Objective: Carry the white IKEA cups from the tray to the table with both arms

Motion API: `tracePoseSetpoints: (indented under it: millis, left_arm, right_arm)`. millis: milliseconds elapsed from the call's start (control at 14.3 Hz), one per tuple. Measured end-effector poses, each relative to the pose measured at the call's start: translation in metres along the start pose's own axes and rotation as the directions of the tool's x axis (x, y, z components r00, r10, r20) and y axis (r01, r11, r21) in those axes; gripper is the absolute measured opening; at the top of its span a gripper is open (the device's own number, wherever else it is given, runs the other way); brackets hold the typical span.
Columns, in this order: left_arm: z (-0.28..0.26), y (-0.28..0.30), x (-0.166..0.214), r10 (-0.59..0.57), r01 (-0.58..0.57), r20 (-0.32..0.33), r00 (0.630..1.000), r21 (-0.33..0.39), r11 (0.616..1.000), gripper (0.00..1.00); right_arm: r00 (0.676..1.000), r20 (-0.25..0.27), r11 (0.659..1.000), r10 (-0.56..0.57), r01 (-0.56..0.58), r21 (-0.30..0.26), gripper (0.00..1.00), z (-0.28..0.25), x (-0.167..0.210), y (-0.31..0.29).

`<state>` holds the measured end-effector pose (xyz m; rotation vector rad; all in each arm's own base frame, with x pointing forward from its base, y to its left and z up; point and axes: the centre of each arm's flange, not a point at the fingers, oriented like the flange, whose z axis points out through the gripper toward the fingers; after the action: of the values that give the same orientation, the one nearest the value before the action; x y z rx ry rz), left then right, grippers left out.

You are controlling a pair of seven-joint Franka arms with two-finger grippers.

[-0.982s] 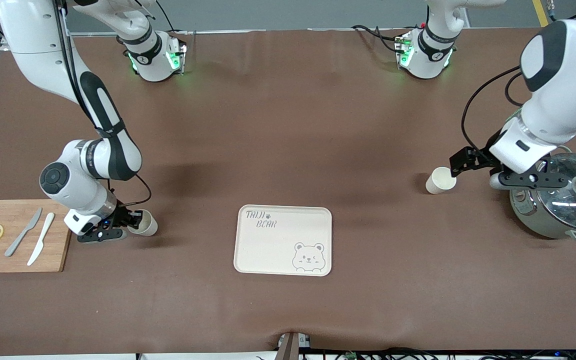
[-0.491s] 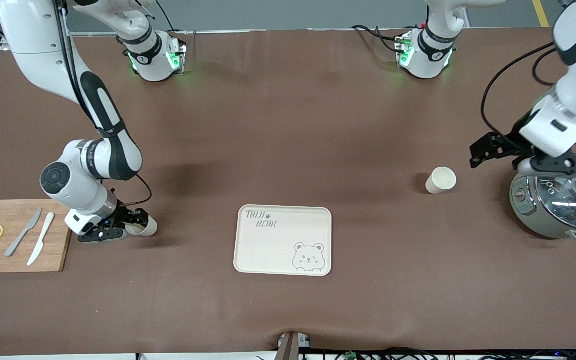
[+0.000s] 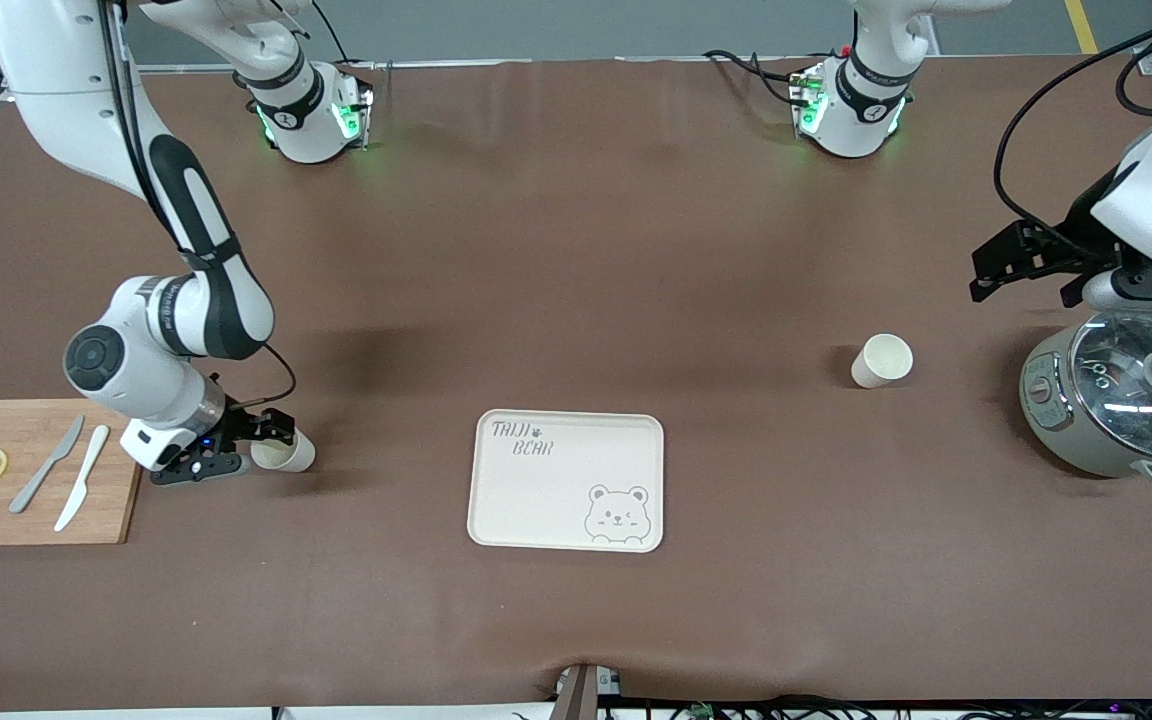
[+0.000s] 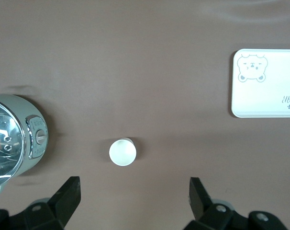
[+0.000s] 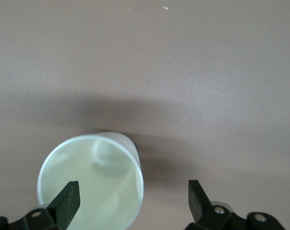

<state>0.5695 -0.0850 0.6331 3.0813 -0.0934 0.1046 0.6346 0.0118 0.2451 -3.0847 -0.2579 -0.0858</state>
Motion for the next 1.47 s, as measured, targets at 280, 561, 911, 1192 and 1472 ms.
tracePoseSetpoints:
  millis: [280, 561, 911, 1192, 1472]
  left_arm:
    - [-0.011, 0.001, -0.007, 0.006, -0.006, -0.007, 1.0, 0.0, 1.0, 1.0]
    - [-0.019, 0.001, -0.011, 0.007, -0.007, 0.012, 1.0, 0.002, 1.0, 1.0]
    - [-0.022, 0.001, -0.012, 0.007, -0.007, 0.018, 1.0, 0.002, 1.0, 1.0]
    - [-0.026, 0.001, -0.012, 0.023, -0.023, 0.01, 1.0, 0.003, 1.0, 1.0]
    - [-0.031, 0.001, -0.012, 0.028, -0.028, 0.003, 1.0, 0.004, 1.0, 1.0]
  right_arm:
    - [0.999, 0.05, 0.999, 0.005, -0.007, 0.039, 1.0, -0.077, 0.012, 0.013]
    - [0.996, 0.084, 0.998, -0.003, -0.002, 0.064, 1.0, -0.151, 0.028, 0.017]
    - [0.997, 0.059, 0.997, 0.053, -0.056, 0.05, 1.0, -0.225, 0.027, 0.046]
    - [0.988, 0.076, 0.989, 0.138, -0.142, 0.051, 1.0, -0.255, 0.019, 0.047]
    - [0.975, 0.065, 0.975, 0.213, -0.216, 0.045, 1.0, -0.27, 0.023, 0.04]
